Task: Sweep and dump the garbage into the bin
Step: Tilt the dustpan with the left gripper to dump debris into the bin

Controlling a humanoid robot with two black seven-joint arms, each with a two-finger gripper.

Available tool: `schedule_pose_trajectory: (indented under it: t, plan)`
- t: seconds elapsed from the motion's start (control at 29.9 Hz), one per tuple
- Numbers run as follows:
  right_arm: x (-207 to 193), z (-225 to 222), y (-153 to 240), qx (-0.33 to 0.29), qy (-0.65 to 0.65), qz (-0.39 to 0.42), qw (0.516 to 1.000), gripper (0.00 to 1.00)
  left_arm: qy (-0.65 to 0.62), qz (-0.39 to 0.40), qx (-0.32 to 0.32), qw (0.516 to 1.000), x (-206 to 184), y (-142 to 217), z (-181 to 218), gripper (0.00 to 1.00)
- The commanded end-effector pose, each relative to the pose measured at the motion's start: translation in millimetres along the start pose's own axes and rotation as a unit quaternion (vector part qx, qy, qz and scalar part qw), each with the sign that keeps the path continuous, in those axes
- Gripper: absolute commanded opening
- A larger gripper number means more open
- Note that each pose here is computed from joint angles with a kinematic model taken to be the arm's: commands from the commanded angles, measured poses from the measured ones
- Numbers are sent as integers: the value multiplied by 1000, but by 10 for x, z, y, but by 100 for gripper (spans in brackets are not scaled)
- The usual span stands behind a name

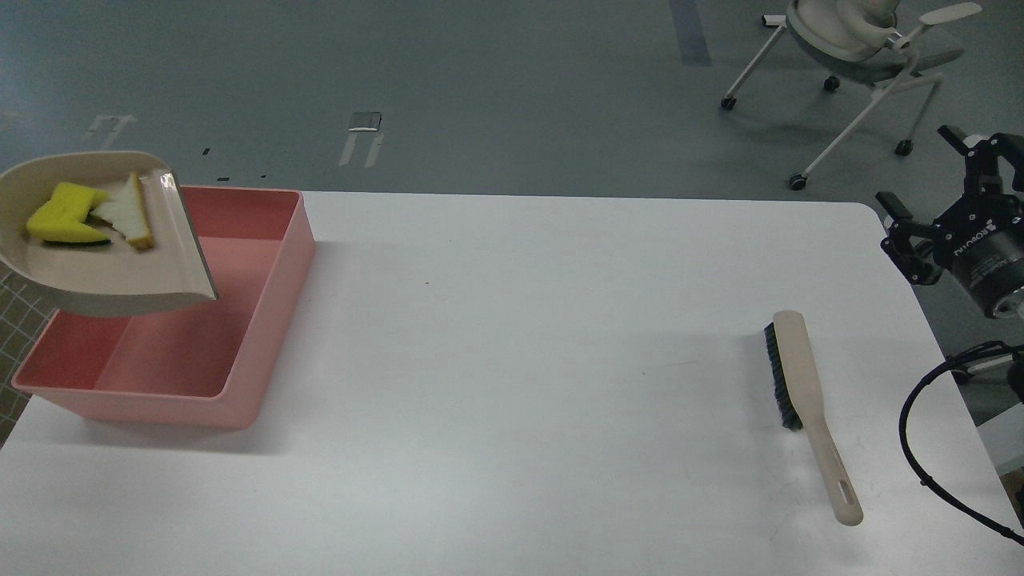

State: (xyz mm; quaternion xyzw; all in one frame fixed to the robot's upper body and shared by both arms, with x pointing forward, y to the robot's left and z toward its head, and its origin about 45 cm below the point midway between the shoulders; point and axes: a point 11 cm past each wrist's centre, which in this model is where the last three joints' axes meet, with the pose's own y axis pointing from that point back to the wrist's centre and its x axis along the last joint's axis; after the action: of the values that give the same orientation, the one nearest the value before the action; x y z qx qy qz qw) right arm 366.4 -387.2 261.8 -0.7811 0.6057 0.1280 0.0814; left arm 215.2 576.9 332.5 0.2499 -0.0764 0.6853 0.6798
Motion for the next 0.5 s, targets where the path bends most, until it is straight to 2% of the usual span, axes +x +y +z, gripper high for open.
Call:
schedule_pose_trajectory:
  t: [0.0, 0.3, 0.47]
  plan:
    - [15, 30, 27, -1, -3, 2, 1000, 88, -66, -16, 7, 998, 43, -71, 148, 5]
    - [78, 225, 195, -9, -38, 9, 999, 90, -209, -31, 35, 977, 96, -146, 241, 5]
    - [101, 120, 223, 19, -59, 8, 998, 91, -277, -50, 9, 959, 122, -256, 585, 6]
